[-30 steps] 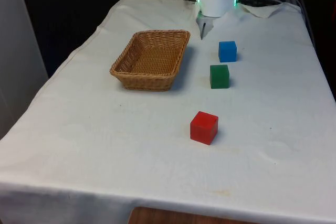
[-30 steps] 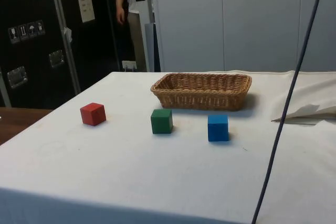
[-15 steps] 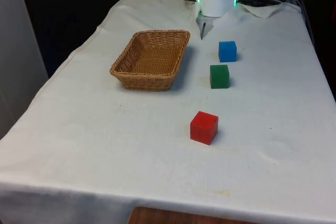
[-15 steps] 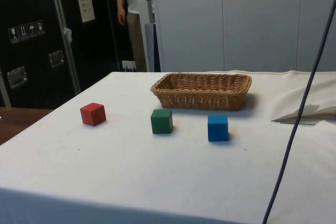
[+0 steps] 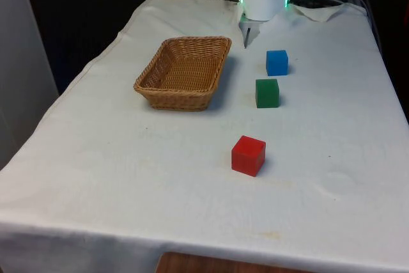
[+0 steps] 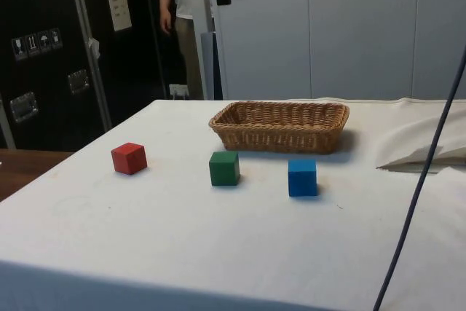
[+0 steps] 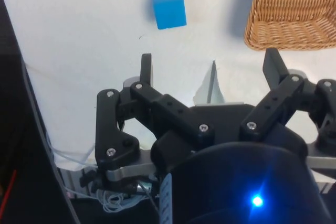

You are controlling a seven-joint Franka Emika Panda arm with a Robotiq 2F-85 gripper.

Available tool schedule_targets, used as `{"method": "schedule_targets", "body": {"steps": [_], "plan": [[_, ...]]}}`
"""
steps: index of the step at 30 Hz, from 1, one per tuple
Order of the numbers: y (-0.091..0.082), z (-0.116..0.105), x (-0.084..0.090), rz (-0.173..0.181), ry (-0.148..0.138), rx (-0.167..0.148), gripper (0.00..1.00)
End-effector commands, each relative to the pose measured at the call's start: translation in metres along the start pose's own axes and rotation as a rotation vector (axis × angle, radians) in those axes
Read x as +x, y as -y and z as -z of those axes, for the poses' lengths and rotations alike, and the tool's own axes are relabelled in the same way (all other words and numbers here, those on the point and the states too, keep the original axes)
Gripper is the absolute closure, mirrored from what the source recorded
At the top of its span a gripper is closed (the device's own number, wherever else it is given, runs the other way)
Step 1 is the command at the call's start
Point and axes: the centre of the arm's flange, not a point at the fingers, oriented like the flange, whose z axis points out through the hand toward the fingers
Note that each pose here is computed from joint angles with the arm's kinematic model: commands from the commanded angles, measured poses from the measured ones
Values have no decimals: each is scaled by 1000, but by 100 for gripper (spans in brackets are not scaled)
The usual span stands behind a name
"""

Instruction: Pick up the blue cube and place it into the basket.

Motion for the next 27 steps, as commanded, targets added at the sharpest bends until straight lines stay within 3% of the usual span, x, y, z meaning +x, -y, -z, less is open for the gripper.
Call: {"method": "schedule_targets", "body": {"steps": [1, 7, 8, 10, 16, 23, 24, 27], "plan": [[1, 1, -4, 1, -7, -11, 0], [4, -1, -18, 13, -2, -26, 0], [3, -2, -15, 13, 3, -15, 0], [6, -2, -26, 21, 1, -36, 0], [7, -5, -36, 32, 6, -42, 0], [11, -10, -55, 46, 8, -70, 0], [10, -10, -53, 45, 11, -60, 0], [12, -13, -64, 54, 13, -78, 0]]}}
